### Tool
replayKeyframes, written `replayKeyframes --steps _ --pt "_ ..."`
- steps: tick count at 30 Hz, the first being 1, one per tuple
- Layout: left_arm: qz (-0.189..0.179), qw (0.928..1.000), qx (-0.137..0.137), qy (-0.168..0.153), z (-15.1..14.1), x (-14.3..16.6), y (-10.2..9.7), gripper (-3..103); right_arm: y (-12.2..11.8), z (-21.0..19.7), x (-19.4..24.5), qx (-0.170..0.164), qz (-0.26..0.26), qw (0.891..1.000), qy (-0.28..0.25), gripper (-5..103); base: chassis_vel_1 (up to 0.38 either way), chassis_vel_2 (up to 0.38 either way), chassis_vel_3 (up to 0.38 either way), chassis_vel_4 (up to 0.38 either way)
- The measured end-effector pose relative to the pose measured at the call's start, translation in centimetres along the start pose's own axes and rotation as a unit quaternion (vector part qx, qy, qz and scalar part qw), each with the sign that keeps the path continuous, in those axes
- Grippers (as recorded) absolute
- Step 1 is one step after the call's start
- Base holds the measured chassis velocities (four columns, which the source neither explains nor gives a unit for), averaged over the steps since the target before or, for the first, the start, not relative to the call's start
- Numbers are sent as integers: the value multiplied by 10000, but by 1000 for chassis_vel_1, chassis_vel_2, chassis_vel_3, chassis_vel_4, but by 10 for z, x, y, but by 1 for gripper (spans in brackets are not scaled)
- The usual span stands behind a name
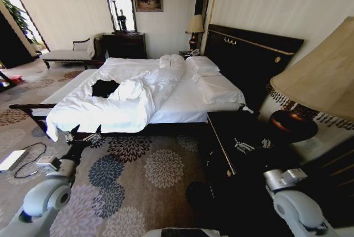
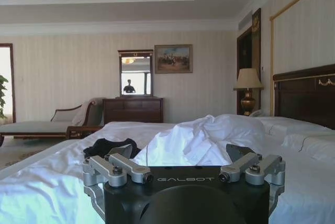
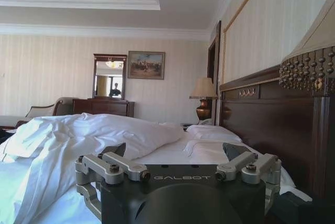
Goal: Fold the clothes on the bed.
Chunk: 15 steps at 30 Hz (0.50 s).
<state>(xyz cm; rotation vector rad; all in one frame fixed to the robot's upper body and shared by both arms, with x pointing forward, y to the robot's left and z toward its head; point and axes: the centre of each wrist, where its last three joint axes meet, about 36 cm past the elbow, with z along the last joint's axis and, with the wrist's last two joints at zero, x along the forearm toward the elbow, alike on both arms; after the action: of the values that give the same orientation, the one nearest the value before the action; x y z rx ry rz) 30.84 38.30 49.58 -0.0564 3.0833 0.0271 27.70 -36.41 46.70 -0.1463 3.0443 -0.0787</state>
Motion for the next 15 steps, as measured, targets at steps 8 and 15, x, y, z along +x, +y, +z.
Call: replayKeyframes --steps 8,15 --pt "40 10000 -9 -19 2 4 -2 100 3 1 3 38 -66 10000 8 100 0 0 0 0" --pt "56 10000 7 -48 1 5 -3 100 0 -4 1 141 -126 9998 -29 100 0 0 0 0"
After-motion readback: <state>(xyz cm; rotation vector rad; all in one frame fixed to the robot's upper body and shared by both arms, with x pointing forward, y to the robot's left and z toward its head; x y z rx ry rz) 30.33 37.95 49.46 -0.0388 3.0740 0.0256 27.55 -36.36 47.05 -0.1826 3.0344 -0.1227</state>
